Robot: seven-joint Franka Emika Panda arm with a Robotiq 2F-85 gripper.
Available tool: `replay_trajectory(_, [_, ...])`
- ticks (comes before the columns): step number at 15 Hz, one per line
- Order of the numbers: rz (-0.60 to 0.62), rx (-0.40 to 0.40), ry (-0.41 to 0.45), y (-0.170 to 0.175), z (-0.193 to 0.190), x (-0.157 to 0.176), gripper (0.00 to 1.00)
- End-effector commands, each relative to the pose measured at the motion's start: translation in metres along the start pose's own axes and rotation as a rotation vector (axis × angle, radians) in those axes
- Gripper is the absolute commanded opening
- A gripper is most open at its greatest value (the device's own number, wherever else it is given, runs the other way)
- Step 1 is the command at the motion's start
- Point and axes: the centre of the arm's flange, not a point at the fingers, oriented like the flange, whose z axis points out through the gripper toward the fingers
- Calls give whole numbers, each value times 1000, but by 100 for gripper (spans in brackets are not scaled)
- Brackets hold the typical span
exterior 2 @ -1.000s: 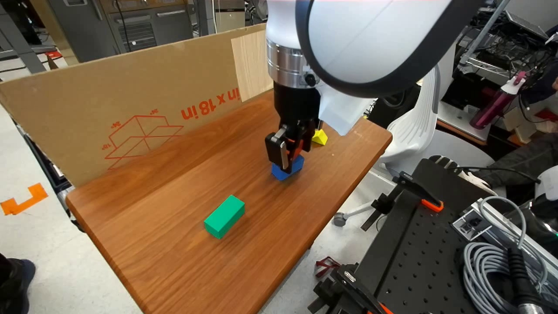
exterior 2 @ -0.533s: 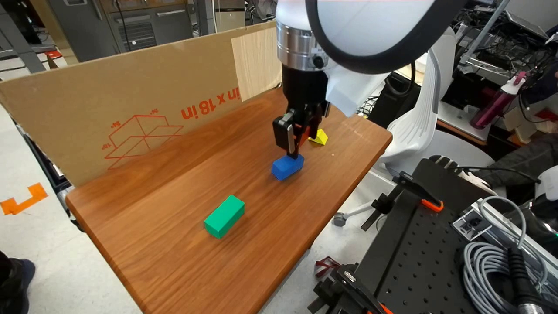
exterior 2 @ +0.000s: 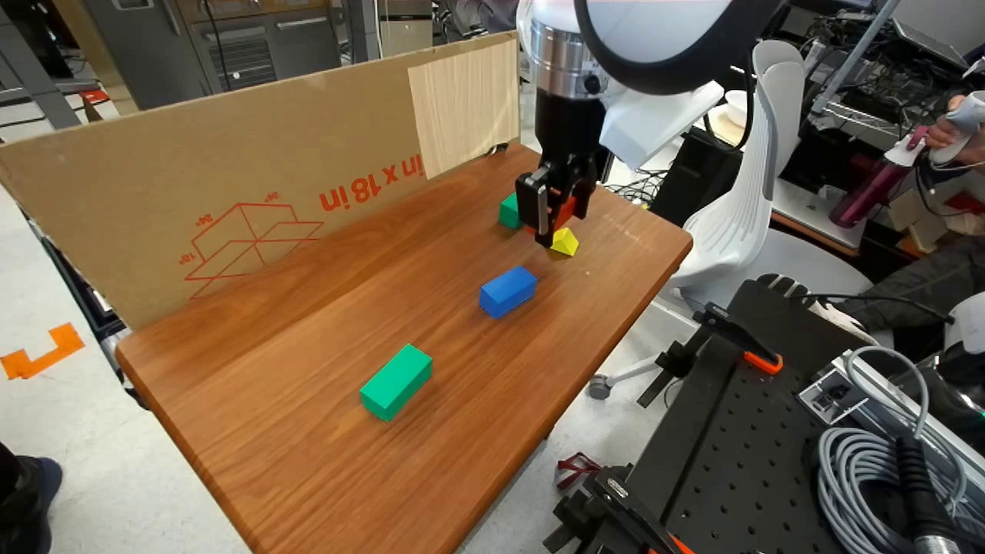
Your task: Put the orange block on top of the green block on the right
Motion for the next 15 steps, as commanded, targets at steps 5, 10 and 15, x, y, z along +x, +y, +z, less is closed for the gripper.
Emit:
replay_trajectory(5, [14, 50, 4, 19, 11, 40, 42])
replay_trajectory(10, [34, 128, 17, 34, 8, 47, 42])
replay_trajectory(15, [50, 123, 12, 50, 7, 54, 42])
